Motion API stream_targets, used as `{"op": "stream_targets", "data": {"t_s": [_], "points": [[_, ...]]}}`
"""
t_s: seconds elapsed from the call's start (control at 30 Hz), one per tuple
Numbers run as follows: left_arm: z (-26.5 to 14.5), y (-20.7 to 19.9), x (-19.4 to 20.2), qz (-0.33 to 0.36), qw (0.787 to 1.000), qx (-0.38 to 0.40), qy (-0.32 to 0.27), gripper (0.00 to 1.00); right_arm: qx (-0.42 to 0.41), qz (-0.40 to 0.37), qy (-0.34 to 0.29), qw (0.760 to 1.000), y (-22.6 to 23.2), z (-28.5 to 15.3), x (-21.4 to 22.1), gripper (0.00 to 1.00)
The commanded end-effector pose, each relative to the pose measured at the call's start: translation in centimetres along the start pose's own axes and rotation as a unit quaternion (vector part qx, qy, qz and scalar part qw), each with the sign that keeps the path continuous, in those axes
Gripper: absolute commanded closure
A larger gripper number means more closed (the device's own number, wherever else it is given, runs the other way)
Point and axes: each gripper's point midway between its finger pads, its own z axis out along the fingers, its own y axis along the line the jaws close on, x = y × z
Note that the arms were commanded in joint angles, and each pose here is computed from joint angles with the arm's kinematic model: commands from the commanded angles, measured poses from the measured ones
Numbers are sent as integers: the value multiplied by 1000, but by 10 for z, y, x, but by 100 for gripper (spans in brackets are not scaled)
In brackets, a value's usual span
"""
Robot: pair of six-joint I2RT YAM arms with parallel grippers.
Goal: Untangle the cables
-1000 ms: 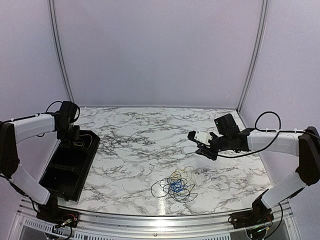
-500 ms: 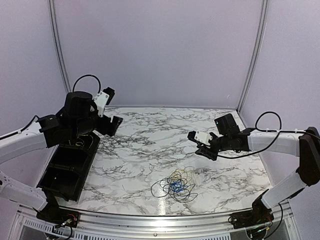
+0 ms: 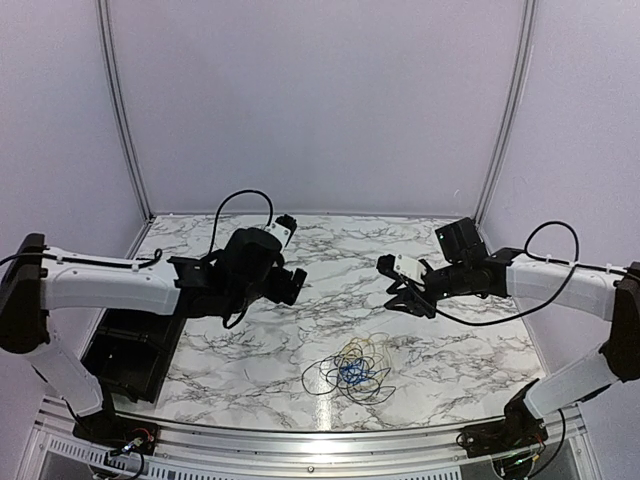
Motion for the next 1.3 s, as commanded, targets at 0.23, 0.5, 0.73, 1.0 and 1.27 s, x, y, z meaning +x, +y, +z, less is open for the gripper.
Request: {"op": "stream_targets", "data": {"t_s": [0.23, 0.5, 0.73, 1.0, 1.27], "points": [[35, 33, 29, -2, 986, -157, 63, 1, -112, 18, 20, 993, 33, 10, 4, 65], [10, -41, 20, -130, 986, 106, 14, 16, -50, -46, 89, 994, 30, 8, 45, 63], [-12, -86, 13, -134, 973, 186, -2, 14, -18, -100, 145, 984, 21, 30, 68, 59], [-12, -104, 15, -184, 957, 224, 21, 9, -16, -136, 133, 982, 25, 53, 57, 52], [-16, -94, 10, -200, 957, 209, 11, 8, -52, -144, 119, 981, 36, 55, 52, 83]]}}
